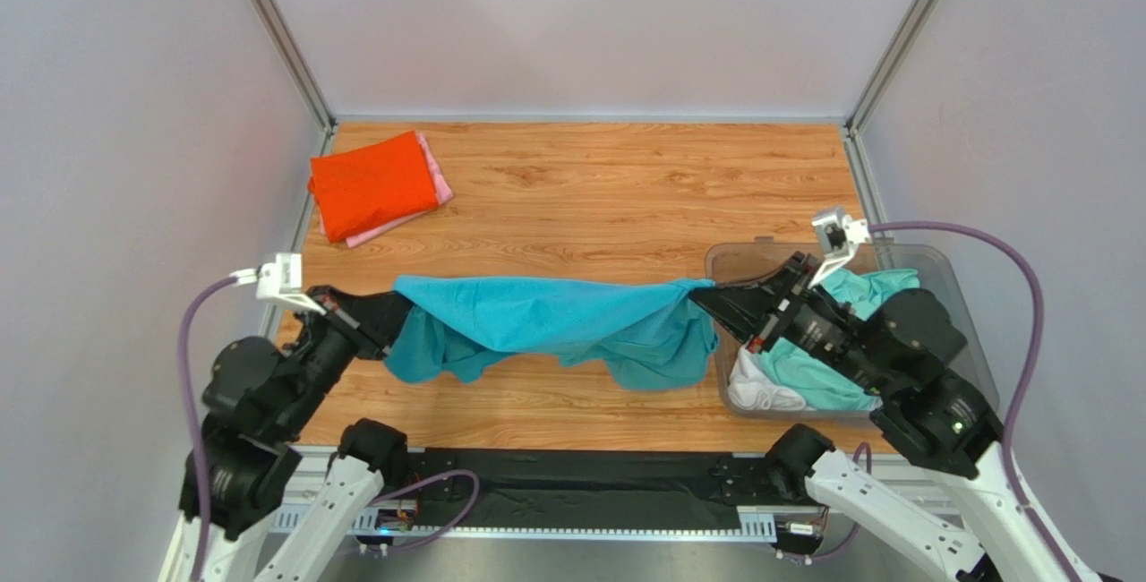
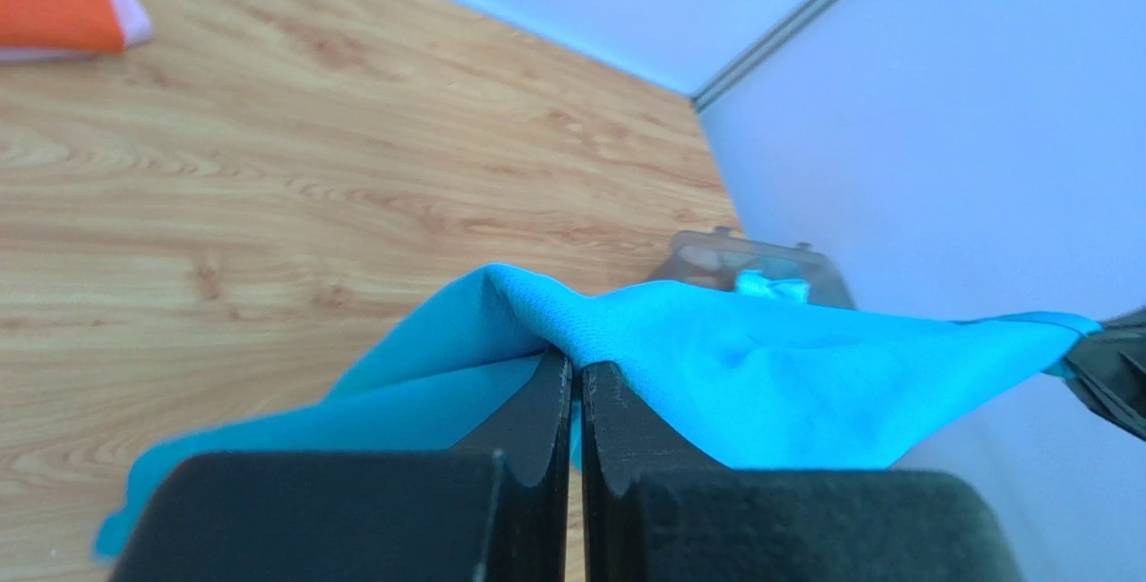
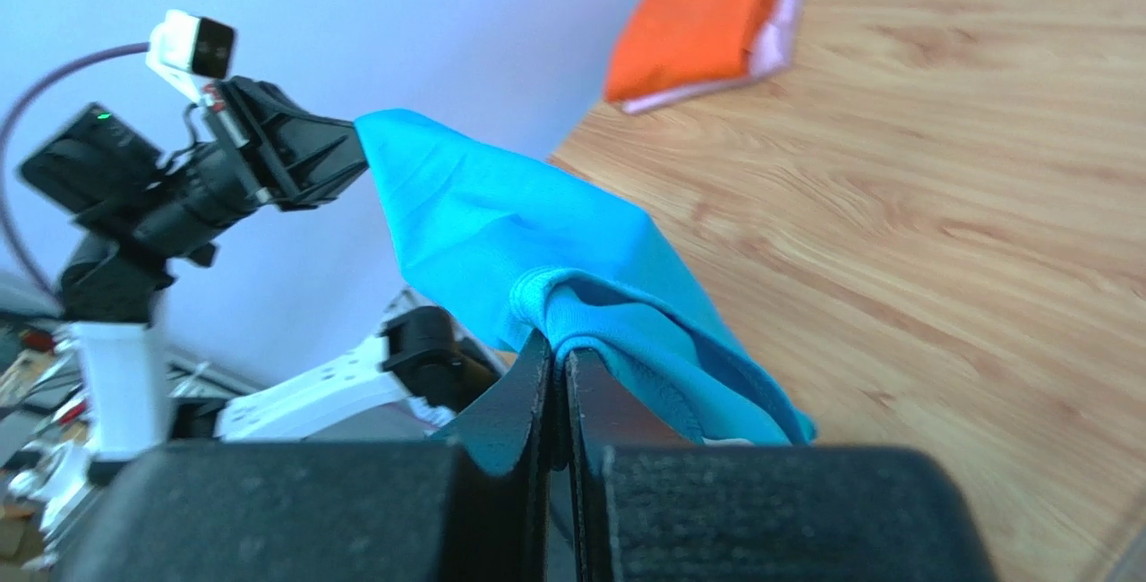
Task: Fold and stack the t-shirts
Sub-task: Flatten the tshirt out
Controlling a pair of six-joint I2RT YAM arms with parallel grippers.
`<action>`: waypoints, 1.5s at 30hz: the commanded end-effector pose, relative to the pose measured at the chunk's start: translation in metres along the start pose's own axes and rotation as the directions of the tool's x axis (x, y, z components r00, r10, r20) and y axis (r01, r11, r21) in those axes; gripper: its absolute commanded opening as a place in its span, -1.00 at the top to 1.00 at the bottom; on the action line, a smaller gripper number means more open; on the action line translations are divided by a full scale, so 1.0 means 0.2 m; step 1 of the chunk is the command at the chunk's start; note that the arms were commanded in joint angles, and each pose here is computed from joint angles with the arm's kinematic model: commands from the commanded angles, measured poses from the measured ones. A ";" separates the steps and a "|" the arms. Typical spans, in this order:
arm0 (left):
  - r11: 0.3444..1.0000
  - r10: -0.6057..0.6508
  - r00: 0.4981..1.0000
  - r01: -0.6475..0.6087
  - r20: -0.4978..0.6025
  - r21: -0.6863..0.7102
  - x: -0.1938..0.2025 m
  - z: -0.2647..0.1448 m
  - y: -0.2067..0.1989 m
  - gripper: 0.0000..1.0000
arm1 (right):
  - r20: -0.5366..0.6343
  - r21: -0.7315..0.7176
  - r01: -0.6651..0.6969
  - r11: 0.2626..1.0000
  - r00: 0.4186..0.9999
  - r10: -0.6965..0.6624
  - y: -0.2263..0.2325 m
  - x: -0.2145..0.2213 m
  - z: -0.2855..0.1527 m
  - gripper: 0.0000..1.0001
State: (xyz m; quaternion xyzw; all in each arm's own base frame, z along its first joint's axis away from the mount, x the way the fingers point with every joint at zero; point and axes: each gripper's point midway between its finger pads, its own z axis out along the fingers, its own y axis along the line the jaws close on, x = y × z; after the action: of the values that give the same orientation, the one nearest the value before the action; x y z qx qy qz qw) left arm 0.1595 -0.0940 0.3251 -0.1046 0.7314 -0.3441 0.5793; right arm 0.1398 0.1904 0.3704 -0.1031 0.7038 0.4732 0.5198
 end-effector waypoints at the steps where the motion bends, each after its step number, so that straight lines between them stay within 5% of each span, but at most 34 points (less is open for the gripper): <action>1: 0.997 0.004 1.000 -0.001 -0.031 0.083 -0.03 -0.17 -0.13 1.00 | -0.023 -0.170 0.019 0.985 0.999 -0.023 0.22 -0.06 -0.13 0.99; 12: 0.941 0.055 0.992 -0.091 0.116 0.326 -0.30 -0.69 -0.50 1.00 | 0.049 -0.427 0.019 0.904 0.999 0.002 0.62 -0.28 -0.47 0.99; 17: 0.943 0.069 0.991 -0.102 0.112 0.315 -0.29 -0.69 -0.49 1.00 | 0.081 -0.425 0.035 0.905 0.997 0.000 0.62 -0.30 -0.50 1.00; 23: 0.994 0.091 0.996 -0.089 0.023 -0.056 -0.21 -0.35 -0.12 1.00 | 0.100 -0.044 0.039 0.998 0.994 -0.034 0.19 -0.25 -0.19 0.99; 26: 0.967 0.085 0.992 -0.104 -0.089 -0.232 -0.11 -0.10 0.09 1.00 | 0.046 0.248 0.032 0.968 0.998 -0.045 -0.19 -0.13 0.06 1.00; 29: 0.868 0.083 0.978 -0.166 -0.193 -0.468 0.01 0.20 0.41 0.97 | 0.005 0.558 0.076 0.826 0.995 -0.095 -0.60 -0.06 0.23 1.00; 32: 0.722 0.005 0.958 -0.202 -0.286 -0.662 0.12 0.45 0.72 0.76 | -0.056 0.600 0.059 0.798 0.998 -0.032 -0.88 0.01 0.48 0.97; 34: 0.618 -0.097 0.925 -0.233 -0.368 -0.751 0.24 0.59 0.92 0.35 | -0.124 0.632 0.046 0.774 0.991 0.041 -1.09 0.12 0.64 0.91; 35: 0.643 -0.126 0.923 -0.203 -0.364 -0.738 0.22 0.69 0.93 -0.21 | -0.138 0.642 0.052 0.765 0.989 0.048 -1.16 0.12 0.68 0.73; 36: 0.649 -0.152 0.906 -0.209 -0.394 -0.731 0.24 0.74 0.96 -0.41 | -0.208 0.669 0.084 0.739 0.975 0.077 -1.26 0.22 0.73 0.52; 37: 0.649 -0.177 0.887 -0.220 -0.426 -0.728 0.27 0.78 0.98 -0.55 | -0.243 0.667 0.109 0.737 0.967 0.077 -1.28 0.23 0.76 0.26; 38: 0.639 -0.216 0.863 -0.228 -0.456 -0.735 0.31 0.83 1.02 -0.61 | -0.260 0.643 0.117 0.757 0.963 0.071 -1.26 0.21 0.80 -0.23; 41: 0.639 -0.241 0.843 -0.235 -0.481 -0.732 0.38 0.80 1.04 -0.88 | -0.318 0.592 0.134 0.794 0.945 0.078 -1.21 0.28 0.84 -1.00; 45: 0.699 -0.234 0.852 -0.187 -0.468 -0.690 0.43 0.69 0.97 -0.99 | -0.337 0.522 0.128 0.843 0.939 0.066 -1.04 0.34 0.77 -1.00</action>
State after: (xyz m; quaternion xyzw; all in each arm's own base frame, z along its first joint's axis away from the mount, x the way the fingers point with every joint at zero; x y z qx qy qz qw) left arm 0.3211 -0.0399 0.0974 -0.2455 0.9427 -0.0062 0.2260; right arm 0.3532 0.2026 0.1402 -0.0088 0.9207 0.1641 0.3540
